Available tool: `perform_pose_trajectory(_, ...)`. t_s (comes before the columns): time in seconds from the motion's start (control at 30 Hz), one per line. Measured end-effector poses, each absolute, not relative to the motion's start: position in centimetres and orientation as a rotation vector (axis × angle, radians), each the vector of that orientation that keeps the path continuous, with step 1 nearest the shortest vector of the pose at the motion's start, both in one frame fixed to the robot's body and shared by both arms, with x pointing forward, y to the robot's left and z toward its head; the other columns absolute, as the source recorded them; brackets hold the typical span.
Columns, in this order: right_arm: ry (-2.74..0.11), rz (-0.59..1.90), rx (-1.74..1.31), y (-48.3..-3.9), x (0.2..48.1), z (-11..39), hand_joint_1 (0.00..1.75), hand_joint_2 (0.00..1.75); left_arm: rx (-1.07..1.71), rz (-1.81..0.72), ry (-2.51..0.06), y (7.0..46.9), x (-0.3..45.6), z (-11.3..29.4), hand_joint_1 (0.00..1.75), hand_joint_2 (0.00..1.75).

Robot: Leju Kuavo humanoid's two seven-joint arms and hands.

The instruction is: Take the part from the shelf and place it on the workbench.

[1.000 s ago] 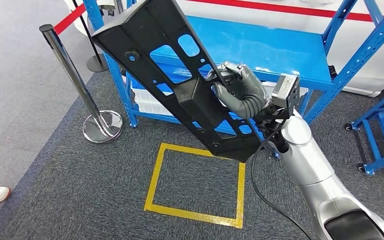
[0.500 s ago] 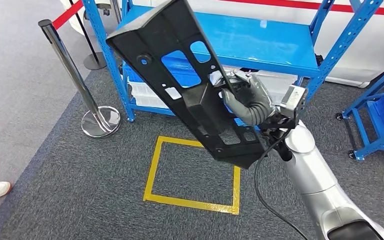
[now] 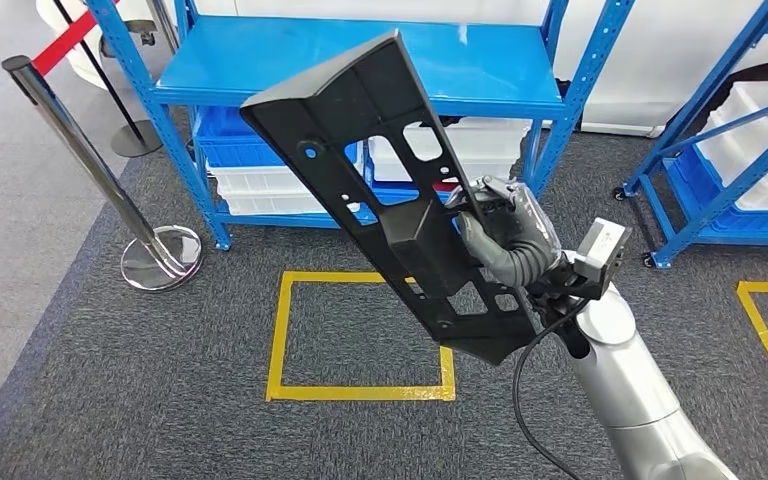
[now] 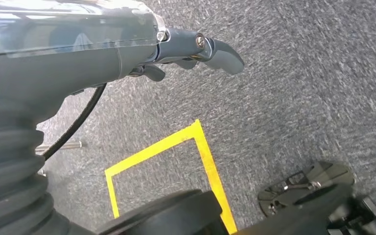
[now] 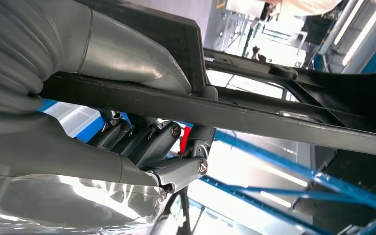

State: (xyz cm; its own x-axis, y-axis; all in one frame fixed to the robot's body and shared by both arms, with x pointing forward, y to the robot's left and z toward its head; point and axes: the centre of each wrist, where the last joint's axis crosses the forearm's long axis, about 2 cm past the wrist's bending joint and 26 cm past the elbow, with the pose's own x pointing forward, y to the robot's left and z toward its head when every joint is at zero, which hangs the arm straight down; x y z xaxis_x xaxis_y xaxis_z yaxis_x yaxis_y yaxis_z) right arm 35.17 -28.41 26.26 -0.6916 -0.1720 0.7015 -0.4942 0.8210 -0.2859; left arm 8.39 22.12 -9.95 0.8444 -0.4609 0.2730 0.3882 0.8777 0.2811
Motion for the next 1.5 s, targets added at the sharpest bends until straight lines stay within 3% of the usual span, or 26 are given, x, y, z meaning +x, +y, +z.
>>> perform_pose_trajectory(0.83, -2.296, 0.538, 0.485, -29.0, 33.4, 23.8, 1.75, 1.75, 0.219, -0.449, -0.331, 22.1, 7.8, -10.1, 0.0, 1.75)
perform_pose_trajectory(1.5, -2.324, 0.576, 0.414, -29.9, 26.6, 20.5, 1.75, 1.75, 0.212, -0.495, -0.326, 22.4, 7.7, -10.1, 0.0, 1.75)
